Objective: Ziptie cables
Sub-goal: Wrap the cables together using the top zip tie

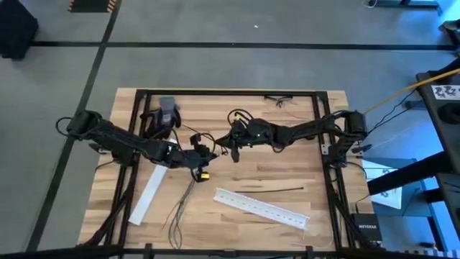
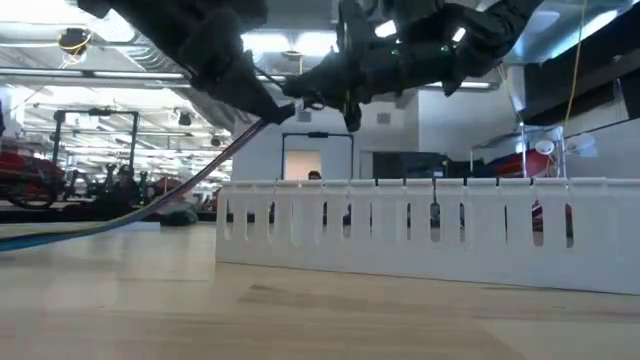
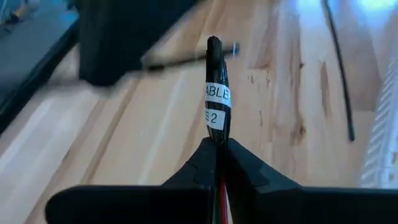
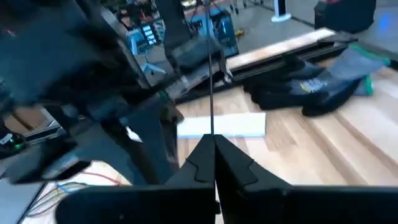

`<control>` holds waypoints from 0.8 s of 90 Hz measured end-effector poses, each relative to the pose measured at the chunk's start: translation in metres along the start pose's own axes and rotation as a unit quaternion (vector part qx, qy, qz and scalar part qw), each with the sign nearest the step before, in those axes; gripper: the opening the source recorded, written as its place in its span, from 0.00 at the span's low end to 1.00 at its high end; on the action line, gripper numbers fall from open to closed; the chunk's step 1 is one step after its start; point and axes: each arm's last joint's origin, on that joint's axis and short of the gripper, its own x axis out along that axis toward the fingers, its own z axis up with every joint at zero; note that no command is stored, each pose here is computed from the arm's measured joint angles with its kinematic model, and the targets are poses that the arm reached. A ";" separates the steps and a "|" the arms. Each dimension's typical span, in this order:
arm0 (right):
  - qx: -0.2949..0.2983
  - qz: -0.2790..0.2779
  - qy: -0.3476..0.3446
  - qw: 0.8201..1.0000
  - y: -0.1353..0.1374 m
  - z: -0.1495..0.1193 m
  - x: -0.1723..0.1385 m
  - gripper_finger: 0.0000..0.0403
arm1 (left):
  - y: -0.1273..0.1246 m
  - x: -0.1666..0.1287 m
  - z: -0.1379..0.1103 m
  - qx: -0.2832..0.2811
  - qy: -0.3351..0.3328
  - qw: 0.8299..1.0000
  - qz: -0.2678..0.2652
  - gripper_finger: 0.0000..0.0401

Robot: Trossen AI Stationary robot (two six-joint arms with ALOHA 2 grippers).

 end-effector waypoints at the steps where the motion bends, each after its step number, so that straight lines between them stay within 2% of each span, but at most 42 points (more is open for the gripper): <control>1: 0.000 -0.001 -0.001 1.000 0.000 -0.001 0.001 0.00 | 0.000 0.000 0.000 0.000 -0.001 1.000 0.000 0.03; 42: -0.004 0.008 -0.004 1.000 0.004 -0.008 0.015 0.03 | 0.004 0.004 0.000 0.013 0.000 1.000 0.006 0.03; 55: -0.023 0.024 0.015 0.999 0.004 -0.011 0.015 0.15 | 0.004 0.004 0.000 0.012 -0.002 1.000 0.006 0.03; 72: -0.081 -0.002 0.056 0.995 -0.002 0.004 -0.002 0.34 | 0.004 0.004 0.002 0.005 -0.010 1.000 0.010 0.03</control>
